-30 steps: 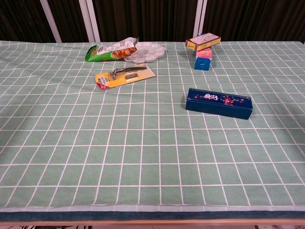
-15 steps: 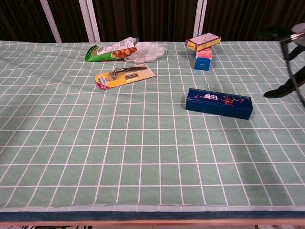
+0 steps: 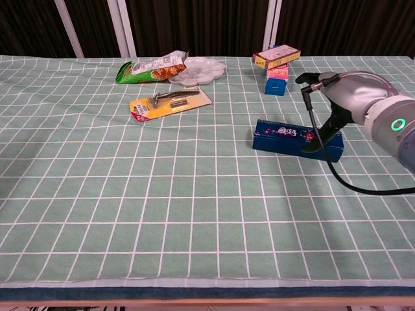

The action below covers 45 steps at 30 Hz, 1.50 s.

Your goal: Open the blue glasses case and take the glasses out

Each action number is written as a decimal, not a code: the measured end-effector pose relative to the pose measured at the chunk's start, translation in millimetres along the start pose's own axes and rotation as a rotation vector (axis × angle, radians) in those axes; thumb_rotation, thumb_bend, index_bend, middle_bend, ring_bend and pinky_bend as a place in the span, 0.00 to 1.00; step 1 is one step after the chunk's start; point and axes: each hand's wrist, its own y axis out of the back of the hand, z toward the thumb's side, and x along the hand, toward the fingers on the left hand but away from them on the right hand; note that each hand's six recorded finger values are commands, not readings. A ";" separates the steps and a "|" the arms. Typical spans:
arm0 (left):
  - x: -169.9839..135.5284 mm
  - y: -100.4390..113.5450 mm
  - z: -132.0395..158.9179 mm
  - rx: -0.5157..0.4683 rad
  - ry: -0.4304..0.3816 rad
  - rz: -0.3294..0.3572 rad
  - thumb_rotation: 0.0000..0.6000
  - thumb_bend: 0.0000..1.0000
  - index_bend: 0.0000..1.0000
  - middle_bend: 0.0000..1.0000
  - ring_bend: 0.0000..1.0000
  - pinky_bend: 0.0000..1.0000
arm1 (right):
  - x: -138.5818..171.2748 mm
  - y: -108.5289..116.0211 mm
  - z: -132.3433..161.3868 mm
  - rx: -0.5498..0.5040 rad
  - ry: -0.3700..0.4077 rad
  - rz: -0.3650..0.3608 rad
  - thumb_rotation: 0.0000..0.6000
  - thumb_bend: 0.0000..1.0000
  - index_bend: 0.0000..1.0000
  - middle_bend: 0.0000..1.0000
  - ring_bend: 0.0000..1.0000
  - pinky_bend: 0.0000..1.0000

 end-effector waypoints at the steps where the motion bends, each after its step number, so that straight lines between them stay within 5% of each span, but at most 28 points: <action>1: 0.4 0.0 -0.3 -0.001 0.002 0.000 1.00 0.02 0.00 0.00 0.00 0.00 | -2.6 -2.8 -1.7 0.009 -0.009 0.003 1.00 0.13 0.00 0.00 0.00 0.23; 33: 1.9 -4.8 -2.2 -0.015 0.034 -0.023 1.00 0.02 0.00 0.00 0.00 0.00 | -40.8 -19.1 -38.2 0.081 -0.115 0.014 1.00 0.19 0.00 0.00 0.00 0.23; 45: 1.1 -4.8 -0.9 -0.023 0.028 -0.029 1.00 0.02 0.00 0.00 0.00 0.00 | -25.8 -11.0 -2.2 0.012 -0.006 0.018 1.00 0.38 0.12 0.00 0.00 0.23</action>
